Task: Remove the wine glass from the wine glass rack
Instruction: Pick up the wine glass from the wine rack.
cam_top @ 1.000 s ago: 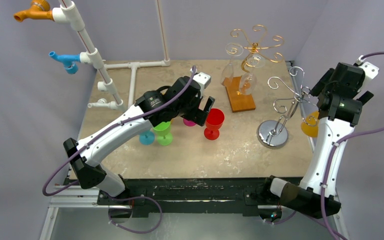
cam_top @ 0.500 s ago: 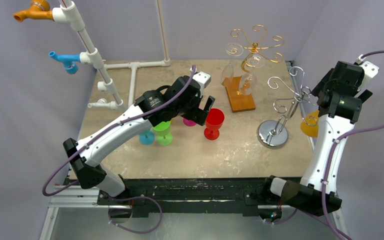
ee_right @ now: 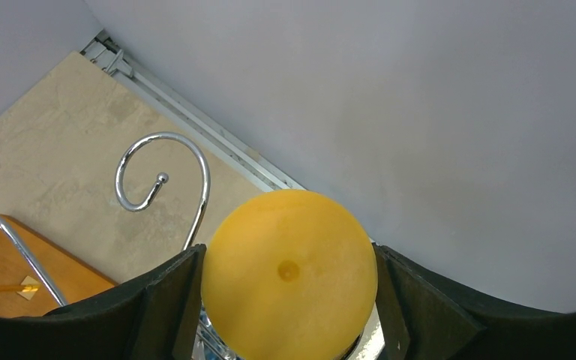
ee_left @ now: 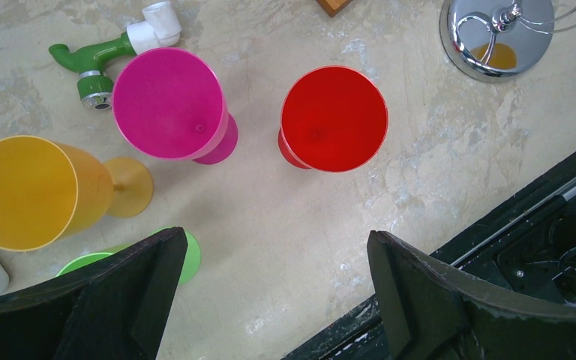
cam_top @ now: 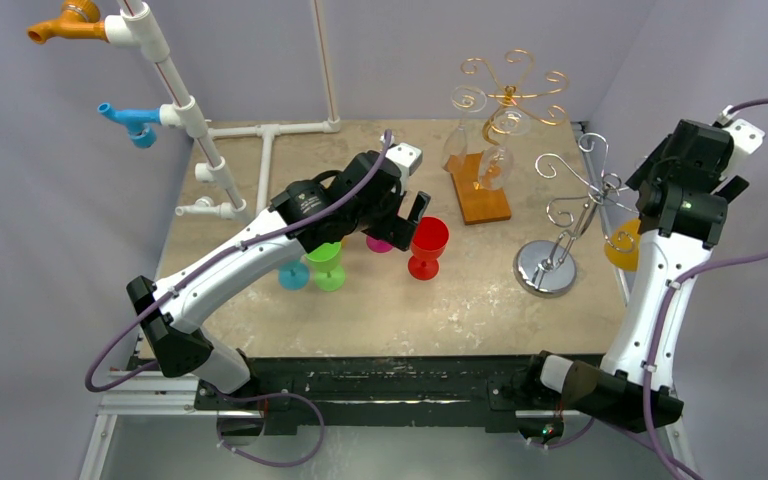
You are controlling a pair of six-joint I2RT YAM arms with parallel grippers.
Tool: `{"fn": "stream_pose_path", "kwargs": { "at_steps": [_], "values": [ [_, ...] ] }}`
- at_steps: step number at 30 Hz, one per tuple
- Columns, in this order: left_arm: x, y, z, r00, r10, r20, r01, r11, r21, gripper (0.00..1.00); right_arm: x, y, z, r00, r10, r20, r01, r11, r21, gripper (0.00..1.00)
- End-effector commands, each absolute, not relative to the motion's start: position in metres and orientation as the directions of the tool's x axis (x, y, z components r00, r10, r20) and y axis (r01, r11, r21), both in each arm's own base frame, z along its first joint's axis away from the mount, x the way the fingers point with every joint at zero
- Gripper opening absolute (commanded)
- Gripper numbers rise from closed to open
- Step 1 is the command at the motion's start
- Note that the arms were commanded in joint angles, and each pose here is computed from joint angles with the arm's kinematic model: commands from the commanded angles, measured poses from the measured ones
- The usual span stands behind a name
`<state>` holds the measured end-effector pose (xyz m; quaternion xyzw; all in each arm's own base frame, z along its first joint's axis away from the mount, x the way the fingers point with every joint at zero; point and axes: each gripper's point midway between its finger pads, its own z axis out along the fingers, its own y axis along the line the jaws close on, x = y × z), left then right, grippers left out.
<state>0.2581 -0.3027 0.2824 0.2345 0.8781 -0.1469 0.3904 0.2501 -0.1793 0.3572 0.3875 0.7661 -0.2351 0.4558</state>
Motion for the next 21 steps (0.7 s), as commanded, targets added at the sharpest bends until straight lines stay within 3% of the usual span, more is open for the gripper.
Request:
{"fn": "stream_pose_path", "kwargs": {
  "at_steps": [1, 21],
  "values": [
    [0.261, -0.311, 0.304, -0.551, 0.264, -0.791, 0.541, 0.835, -0.098, 1.0, 0.239, -0.181, 0.388, -0.202, 0.338, -0.919, 0.827, 0.562, 0.025, 0.68],
    [0.257, -0.312, 0.301, -0.554, 0.273, -0.787, 0.558, 0.823, -0.108, 1.0, 0.219, -0.173, 0.398, -0.173, 0.319, -0.932, 0.824, 0.565, 0.04, 0.68]
  ]
}}
